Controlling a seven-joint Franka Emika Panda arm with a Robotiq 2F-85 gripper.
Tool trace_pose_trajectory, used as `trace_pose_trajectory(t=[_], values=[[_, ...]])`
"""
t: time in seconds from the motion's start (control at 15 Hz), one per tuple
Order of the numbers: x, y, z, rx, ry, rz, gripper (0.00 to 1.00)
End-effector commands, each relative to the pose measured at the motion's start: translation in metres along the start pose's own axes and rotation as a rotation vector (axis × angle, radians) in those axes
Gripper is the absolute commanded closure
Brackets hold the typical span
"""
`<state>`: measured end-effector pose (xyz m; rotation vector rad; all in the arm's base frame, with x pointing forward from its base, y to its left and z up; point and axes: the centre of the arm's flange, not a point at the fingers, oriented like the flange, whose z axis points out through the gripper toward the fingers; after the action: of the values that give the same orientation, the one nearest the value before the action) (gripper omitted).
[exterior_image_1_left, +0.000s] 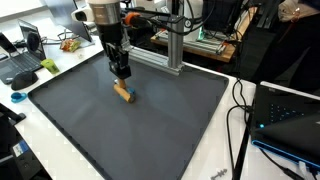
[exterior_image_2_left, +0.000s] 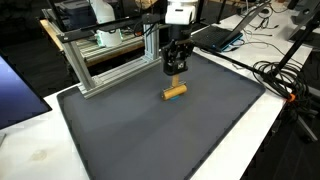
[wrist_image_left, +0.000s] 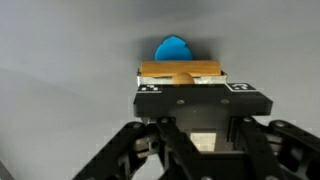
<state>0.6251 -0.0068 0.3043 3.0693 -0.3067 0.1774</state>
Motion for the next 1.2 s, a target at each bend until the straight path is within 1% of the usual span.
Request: trace_pose_trajectory(t=[0.0, 0.13, 1.13], values=[[0.0033, 0.0013, 0.0223, -0.01, 0.001, -0.011, 0.78], [0.0038, 0.0017, 0.0231, -0.021, 0.014, -0.005, 0.78], [0.0056, 0.0019, 0.0254, -0.021, 0.037, -0.021, 0.78]])
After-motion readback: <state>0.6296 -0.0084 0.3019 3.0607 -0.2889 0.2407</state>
